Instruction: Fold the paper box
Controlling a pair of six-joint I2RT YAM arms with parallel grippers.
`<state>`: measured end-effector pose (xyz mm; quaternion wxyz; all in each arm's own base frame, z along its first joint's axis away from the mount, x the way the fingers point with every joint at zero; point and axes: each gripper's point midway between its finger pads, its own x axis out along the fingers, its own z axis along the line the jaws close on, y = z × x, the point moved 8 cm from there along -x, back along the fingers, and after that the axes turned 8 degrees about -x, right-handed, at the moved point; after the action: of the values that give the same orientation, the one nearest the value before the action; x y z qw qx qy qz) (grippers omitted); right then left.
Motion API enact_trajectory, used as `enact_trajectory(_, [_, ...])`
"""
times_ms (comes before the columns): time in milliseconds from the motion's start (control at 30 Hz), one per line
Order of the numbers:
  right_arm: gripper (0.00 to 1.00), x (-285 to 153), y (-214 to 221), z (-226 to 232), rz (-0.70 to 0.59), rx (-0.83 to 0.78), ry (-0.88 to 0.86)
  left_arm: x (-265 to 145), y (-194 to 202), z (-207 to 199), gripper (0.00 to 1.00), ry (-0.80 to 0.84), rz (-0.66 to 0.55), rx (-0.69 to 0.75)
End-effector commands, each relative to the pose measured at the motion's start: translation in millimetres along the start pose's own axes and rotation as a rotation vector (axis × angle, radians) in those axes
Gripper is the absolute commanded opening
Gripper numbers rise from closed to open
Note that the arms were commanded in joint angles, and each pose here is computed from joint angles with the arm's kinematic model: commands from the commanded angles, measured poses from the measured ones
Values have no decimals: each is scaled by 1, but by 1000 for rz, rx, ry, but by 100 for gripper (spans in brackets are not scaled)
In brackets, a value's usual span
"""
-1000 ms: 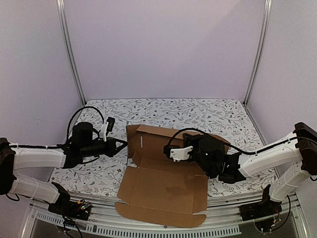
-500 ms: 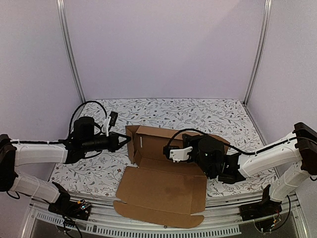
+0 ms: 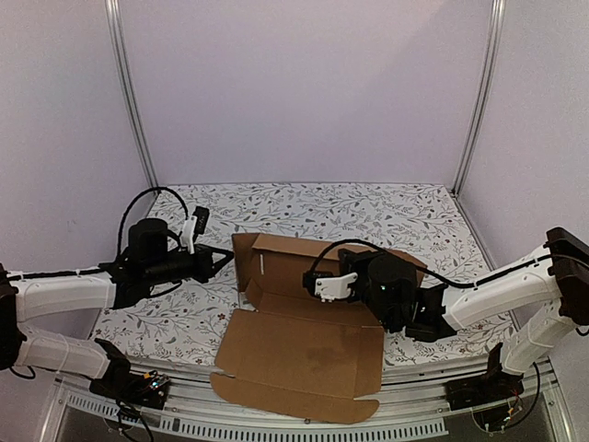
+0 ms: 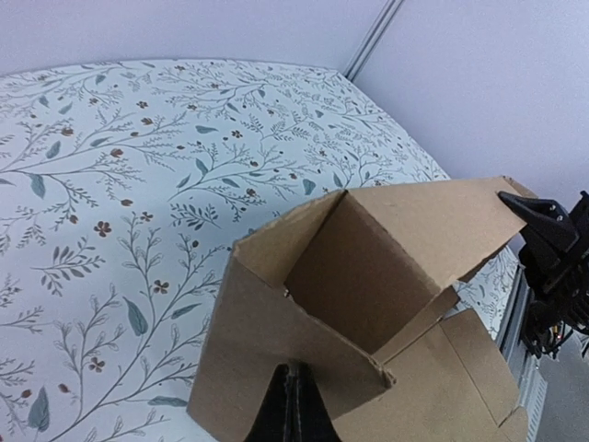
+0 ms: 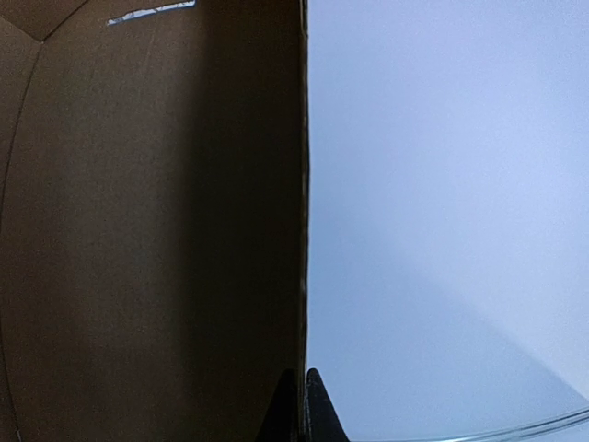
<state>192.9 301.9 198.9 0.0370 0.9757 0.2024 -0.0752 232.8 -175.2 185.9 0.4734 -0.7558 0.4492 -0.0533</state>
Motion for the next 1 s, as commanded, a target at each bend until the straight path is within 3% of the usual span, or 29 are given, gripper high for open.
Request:
enact_trajectory(0, [0, -5, -6, 8, -39, -7, -25, -7, -5, 15, 0, -132, -48, 13])
enact_trajectory(267, [0, -5, -10, 7, -47, -6, -24, 10, -22, 41, 0, -241, -82, -8])
enact_trajectory(567, [0, -6, -10, 7, -47, -6, -24, 36, -26, 41, 0, -112, -16, -48])
enact_trajectory(967, [0, 0, -13, 7, -13, -10, -21, 26, -16, 26, 0, 2, 53, -160])
